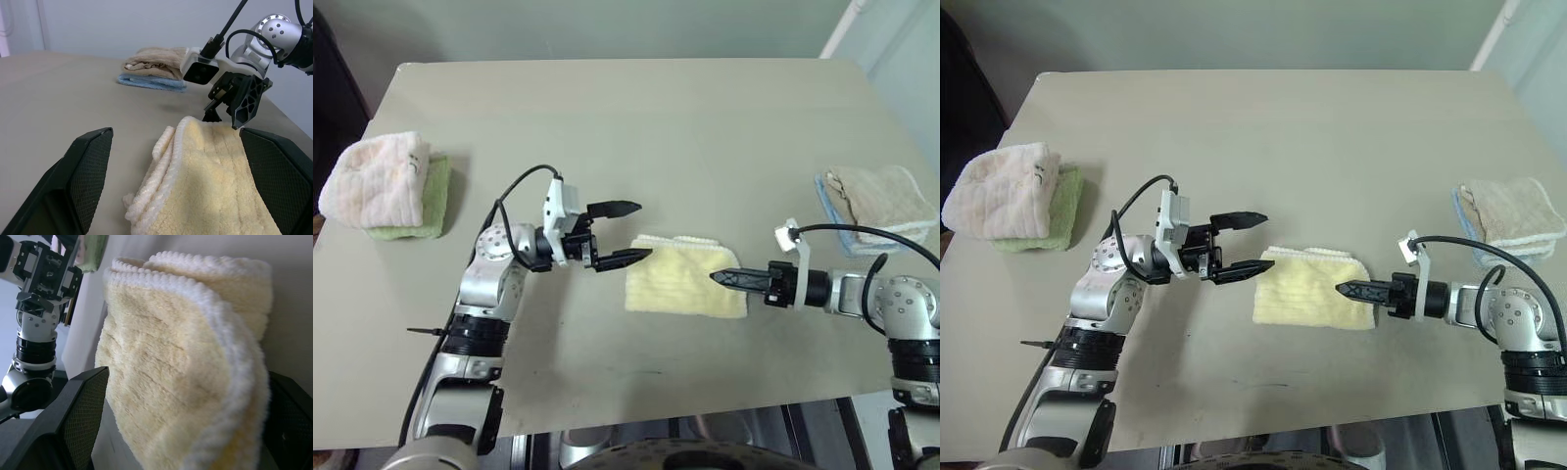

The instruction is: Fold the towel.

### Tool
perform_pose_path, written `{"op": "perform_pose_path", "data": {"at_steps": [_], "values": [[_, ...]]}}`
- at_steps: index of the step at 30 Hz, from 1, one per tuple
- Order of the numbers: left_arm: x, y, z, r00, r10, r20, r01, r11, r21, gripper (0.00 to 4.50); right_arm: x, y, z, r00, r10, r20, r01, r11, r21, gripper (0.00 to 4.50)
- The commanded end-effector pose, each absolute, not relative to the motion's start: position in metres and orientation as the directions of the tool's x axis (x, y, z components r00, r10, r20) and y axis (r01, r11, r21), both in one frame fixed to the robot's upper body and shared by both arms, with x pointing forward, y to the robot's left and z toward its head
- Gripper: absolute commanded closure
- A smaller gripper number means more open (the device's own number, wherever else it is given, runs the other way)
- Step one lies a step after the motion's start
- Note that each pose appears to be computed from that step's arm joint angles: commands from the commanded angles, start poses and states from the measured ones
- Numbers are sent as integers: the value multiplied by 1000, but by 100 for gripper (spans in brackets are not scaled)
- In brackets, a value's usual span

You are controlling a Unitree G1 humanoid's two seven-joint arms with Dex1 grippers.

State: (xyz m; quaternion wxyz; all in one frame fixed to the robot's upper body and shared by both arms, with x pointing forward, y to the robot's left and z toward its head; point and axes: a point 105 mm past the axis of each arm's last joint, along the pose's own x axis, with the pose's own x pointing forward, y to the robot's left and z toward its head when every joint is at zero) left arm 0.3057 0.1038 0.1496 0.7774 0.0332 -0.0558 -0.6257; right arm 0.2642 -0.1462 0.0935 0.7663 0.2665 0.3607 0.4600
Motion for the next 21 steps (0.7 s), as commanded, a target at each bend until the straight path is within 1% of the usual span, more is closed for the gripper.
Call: {"op": "perform_pose_path", "data": {"at_steps": [1,6,8,10,12,17,19,20,21], "values": [[301,103,159,202,-978,57,963,209,173,2,259,-134,95,250,923,-294,-526,384,759,0],[299,103,155,202,-978,41,963,206,174,2,255,-125,92,191,934,-302,-532,357,768,0],[299,103,153,205,-978,34,962,208,179,0,255,-121,89,179,933,-313,-542,359,760,37],[299,103,151,203,-979,27,962,205,183,0,256,-120,87,177,931,-319,-549,363,753,92],[298,103,151,203,-979,26,961,205,184,0,257,-119,87,178,932,-315,-551,360,753,165],[300,102,147,204,-979,18,962,203,184,0,262,-123,83,220,923,-317,-540,386,748,348],[300,101,147,201,-979,19,962,201,186,0,262,-124,82,228,922,-314,-540,388,747,415],[300,101,147,200,-980,20,962,200,186,0,263,-124,84,238,922,-304,-541,386,747,445],[301,101,147,199,-980,21,962,200,186,0,264,-124,87,249,924,-292,-543,382,747,448]]}}
